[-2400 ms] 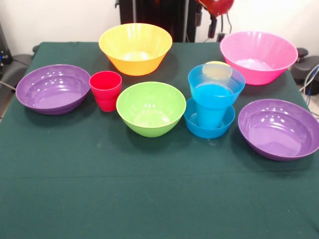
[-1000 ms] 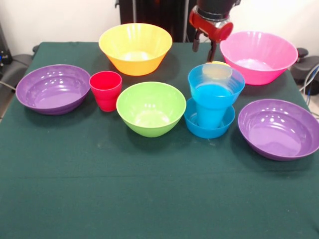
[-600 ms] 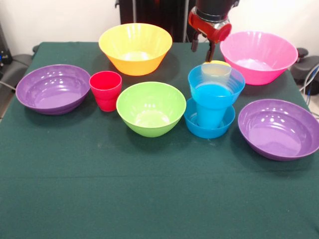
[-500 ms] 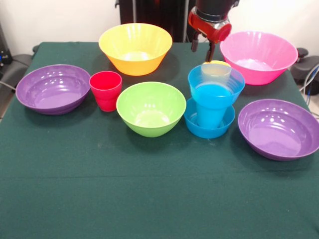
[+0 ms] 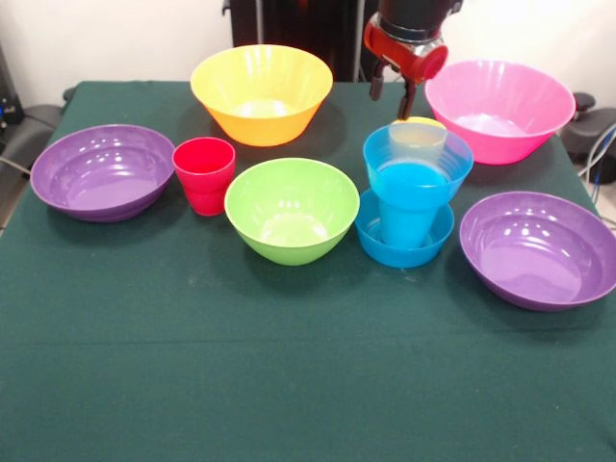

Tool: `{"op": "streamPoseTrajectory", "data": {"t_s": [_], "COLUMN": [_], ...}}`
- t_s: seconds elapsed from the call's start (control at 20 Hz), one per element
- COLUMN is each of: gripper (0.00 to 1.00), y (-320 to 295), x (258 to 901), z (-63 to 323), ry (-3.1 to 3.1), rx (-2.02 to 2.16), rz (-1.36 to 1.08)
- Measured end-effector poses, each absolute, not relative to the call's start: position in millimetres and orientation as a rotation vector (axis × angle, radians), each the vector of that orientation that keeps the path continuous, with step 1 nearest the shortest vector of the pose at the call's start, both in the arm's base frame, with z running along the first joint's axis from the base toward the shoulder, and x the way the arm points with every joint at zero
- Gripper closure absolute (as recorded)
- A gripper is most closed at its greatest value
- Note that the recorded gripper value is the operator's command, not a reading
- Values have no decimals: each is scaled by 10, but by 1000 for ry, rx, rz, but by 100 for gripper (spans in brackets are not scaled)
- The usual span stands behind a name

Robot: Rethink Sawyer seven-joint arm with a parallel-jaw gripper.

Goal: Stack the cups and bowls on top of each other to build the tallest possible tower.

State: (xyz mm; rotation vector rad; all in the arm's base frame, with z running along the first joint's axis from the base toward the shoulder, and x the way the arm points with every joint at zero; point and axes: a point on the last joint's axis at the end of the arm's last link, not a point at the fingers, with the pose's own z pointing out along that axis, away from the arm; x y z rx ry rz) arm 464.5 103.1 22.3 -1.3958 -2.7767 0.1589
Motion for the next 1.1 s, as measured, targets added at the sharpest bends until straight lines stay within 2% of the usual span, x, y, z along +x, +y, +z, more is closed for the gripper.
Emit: {"op": "streamPoseTrajectory", "data": {"t_s": [1.1], "gripper": [0], "y": [1096], "x": [4692], "z": [241], "ry": [-2788], "rx": [-1387], "rz": [136]}}
